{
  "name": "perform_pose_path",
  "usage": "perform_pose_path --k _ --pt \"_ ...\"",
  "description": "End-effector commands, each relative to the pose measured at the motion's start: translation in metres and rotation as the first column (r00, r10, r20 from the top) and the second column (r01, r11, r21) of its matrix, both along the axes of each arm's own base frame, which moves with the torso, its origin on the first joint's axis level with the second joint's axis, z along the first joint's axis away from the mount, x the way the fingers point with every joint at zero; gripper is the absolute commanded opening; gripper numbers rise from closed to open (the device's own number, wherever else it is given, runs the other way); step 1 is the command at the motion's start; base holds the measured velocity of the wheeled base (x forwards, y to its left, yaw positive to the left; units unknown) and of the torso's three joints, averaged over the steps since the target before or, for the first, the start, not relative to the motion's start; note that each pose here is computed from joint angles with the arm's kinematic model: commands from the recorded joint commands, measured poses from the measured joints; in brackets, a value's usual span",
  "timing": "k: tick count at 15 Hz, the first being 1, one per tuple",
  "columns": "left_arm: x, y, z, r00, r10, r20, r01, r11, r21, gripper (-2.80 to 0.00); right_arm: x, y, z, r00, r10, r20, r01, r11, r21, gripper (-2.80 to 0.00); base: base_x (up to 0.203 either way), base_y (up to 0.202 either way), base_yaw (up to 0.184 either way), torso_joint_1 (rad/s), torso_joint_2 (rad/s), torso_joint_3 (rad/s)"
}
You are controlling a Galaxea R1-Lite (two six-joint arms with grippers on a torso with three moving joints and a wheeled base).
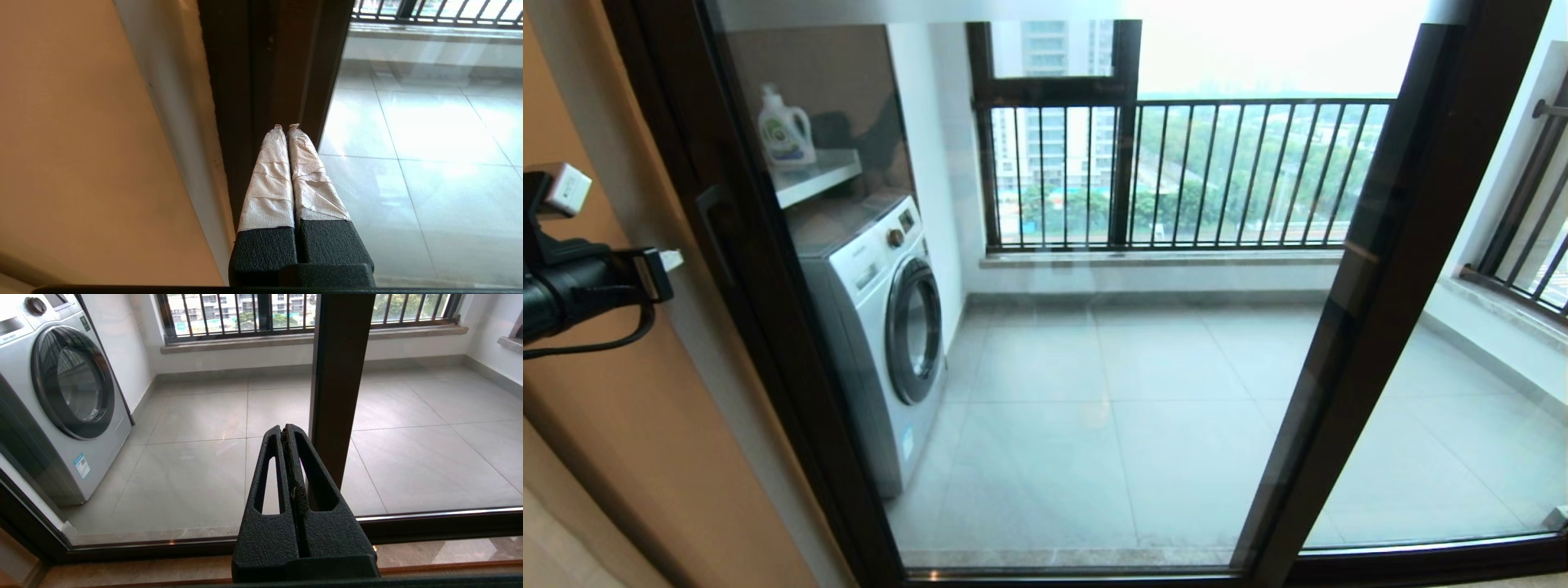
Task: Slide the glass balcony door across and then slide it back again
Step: Close the slid door
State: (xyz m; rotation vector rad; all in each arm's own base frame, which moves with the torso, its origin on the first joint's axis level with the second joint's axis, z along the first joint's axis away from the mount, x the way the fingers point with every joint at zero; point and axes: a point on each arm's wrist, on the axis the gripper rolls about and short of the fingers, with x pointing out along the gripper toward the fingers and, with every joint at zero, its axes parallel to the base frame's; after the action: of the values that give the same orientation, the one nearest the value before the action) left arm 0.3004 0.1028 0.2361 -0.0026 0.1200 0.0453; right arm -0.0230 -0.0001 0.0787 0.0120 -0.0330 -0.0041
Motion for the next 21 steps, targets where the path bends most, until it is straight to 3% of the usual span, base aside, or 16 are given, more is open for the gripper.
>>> perform_pose_path --k 1,6,11,15,21 --pt "0.021 0.008 -0.019 1.0 0.002 -0.028 -0.002 1.0 -0.005 -2.8 0.001 0.0 -0.003 1.0 0.0 -0.013 0.0 1.0 0.0 -2.8 0.0 0.0 0.0 0.0 0.0 0.0" --pt "0.058 0.027 -0.043 0.995 0.091 0.026 -0.093 0.993 0.072 -2.8 0.001 0.0 -0.003 1.0 0.0 -0.013 0.0 1.0 0.0 -2.8 0.0 0.0 0.0 0.0 0.0 0.0" --pt "0.07 0.03 -0.04 0.993 0.106 0.053 -0.11 0.99 0.09 -2.8 0.001 0.0 -0.003 1.0 0.0 -0.013 0.0 1.0 0.0 -2.8 0.0 0.0 0.0 0.0 0.0 0.0" --pt "0.076 0.006 -0.038 0.997 0.047 0.058 -0.052 0.994 0.091 -2.8 0.001 0.0 -0.003 1.0 0.0 -0.013 0.0 1.0 0.0 -2.8 0.0 0.0 0.0 0.0 0.0 0.0" --pt "0.074 -0.036 -0.015 0.993 0.0 0.115 -0.012 0.995 0.1 -2.8 0.001 0.0 -0.003 1.0 0.0 -0.013 0.0 1.0 0.0 -2.8 0.0 0.0 0.0 0.0 0.0 0.0"
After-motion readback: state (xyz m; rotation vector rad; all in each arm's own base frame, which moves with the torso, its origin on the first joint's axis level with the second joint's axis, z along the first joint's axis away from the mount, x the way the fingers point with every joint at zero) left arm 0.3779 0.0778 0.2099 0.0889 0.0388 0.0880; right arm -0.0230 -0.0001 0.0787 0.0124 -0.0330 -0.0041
